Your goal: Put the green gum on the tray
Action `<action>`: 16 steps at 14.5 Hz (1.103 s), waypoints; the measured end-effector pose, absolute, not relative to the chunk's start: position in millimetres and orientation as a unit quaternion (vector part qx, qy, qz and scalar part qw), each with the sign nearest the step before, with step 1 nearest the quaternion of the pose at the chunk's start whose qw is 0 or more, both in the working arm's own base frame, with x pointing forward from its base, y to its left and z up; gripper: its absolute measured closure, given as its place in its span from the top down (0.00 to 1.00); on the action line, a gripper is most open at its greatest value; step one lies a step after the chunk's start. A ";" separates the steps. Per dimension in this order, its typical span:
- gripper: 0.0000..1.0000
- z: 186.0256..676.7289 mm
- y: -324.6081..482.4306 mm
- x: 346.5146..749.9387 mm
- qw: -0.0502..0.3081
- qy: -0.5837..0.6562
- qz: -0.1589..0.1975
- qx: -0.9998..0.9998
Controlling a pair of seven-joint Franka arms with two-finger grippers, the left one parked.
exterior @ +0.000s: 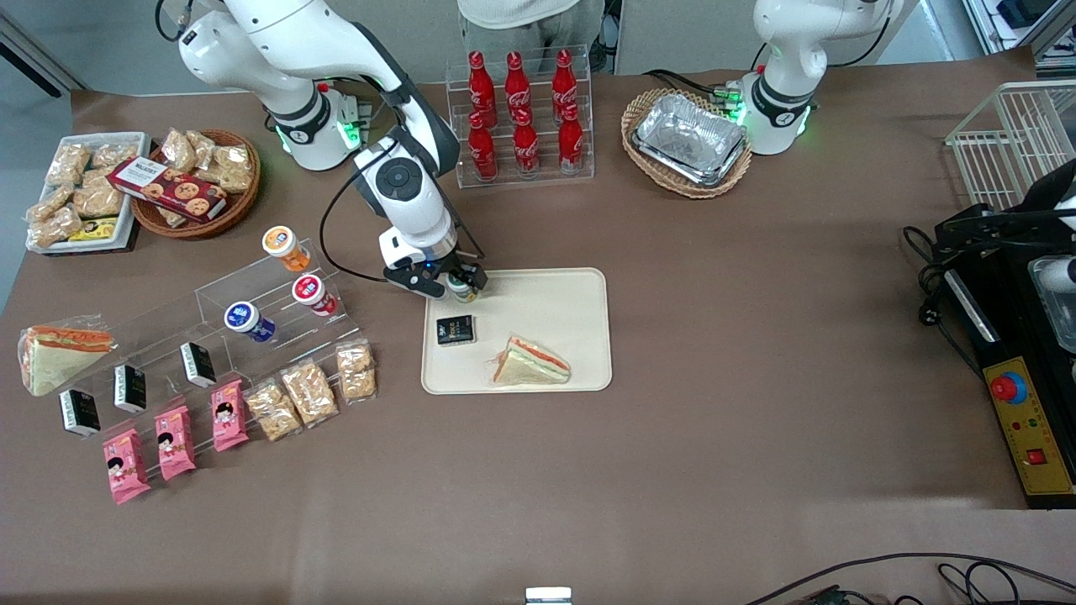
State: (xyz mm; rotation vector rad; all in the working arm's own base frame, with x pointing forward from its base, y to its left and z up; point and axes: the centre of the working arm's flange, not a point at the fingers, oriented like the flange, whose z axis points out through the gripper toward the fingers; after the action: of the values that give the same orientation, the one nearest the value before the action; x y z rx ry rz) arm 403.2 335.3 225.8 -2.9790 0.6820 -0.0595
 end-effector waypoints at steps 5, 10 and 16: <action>1.00 289.0 327.9 418.9 0.043 0.205 -0.009 -0.978; 1.00 430.6 343.8 434.1 0.032 0.165 0.026 -0.985; 1.00 573.6 323.5 459.5 0.031 0.092 0.036 -0.995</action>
State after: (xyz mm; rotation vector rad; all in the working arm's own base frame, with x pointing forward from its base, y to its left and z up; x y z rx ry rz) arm 459.5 323.5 573.6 -3.0649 0.2831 0.1117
